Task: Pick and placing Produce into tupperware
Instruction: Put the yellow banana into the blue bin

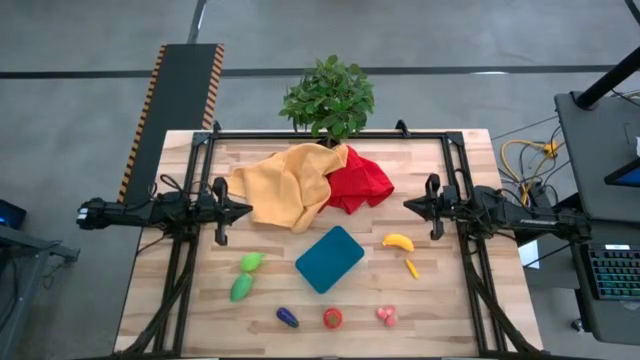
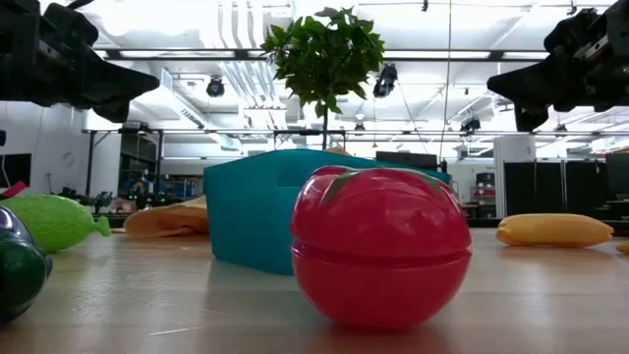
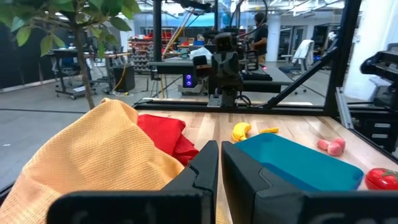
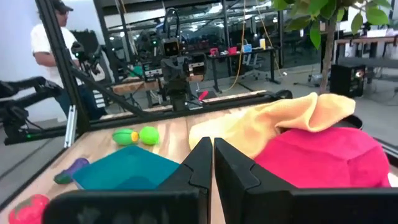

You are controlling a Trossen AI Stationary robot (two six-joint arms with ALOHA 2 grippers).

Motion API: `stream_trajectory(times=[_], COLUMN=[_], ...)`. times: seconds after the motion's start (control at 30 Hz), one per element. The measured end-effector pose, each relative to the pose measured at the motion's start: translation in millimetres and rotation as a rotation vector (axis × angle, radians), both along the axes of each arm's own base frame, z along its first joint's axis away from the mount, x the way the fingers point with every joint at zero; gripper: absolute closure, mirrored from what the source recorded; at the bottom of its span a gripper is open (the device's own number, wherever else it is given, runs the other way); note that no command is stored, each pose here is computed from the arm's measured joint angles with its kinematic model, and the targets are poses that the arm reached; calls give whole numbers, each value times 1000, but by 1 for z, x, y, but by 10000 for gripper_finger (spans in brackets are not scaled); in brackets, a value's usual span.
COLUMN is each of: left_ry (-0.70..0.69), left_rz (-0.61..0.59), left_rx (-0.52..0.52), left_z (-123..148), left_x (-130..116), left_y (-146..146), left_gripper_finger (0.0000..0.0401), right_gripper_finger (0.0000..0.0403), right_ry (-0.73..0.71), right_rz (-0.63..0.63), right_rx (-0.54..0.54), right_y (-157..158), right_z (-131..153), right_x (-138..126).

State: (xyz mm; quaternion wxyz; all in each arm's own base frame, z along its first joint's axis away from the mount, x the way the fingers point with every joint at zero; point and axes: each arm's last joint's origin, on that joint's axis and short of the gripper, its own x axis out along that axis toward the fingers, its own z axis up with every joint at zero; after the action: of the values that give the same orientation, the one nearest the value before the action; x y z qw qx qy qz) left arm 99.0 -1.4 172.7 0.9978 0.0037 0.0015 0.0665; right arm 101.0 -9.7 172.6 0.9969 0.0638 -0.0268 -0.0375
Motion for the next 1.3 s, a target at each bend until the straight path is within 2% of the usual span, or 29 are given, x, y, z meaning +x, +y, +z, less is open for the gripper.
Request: stream_trajectory(times=[0.2, 0.3, 0.4, 0.47, 0.57, 0.67, 0.8, 0.87, 1.0, 1.1, 1.3], left_ry=[-19, -107, -201, -252, -290, -297, -317, -352, -437, -444, -423], left_rz=[11, 6, -45, -89, -122, -148, -185, -208, -212, -209, -189], left_rx=[-3, -14, -11, 12, 21, 22, -20, -19, -16, -8, 42], left_z=[2, 10, 20, 25, 28, 29, 32, 35, 43, 43, 41], left_x=[0, 0, 0, -1, -1, 1, 6, 9, 12, 16, 22], left_y=[0, 0, -1, -3, -4, -5, -6, -7, -7, -7, -7], left_gripper_finger=[395, 395, 395, 395, 390, 361, 294, 262, 220, 207, 205], right_gripper_finger=[394, 394, 389, 376, 340, 289, 225, 203, 182, 180, 181], right_ry=[-32, -94, -176, -221, -233, -227, -239, -272, -307, -232, 136], right_rz=[-3, 4, 72, 129, 155, 168, 196, 211, 281, 290, 277], right_rx=[-64, -53, -83, -104, -61, -29, -16, 0, -76, -85, -56], right_y=[0, 0, 3, 4, 5, 5, 6, 7, 10, 11, 10], right_z=[4, 9, 17, 21, 23, 22, 28, 43, 82, 106, 138], right_x=[0, -1, -2, -3, -4, -4, -5, -8, -15, -12, 12])
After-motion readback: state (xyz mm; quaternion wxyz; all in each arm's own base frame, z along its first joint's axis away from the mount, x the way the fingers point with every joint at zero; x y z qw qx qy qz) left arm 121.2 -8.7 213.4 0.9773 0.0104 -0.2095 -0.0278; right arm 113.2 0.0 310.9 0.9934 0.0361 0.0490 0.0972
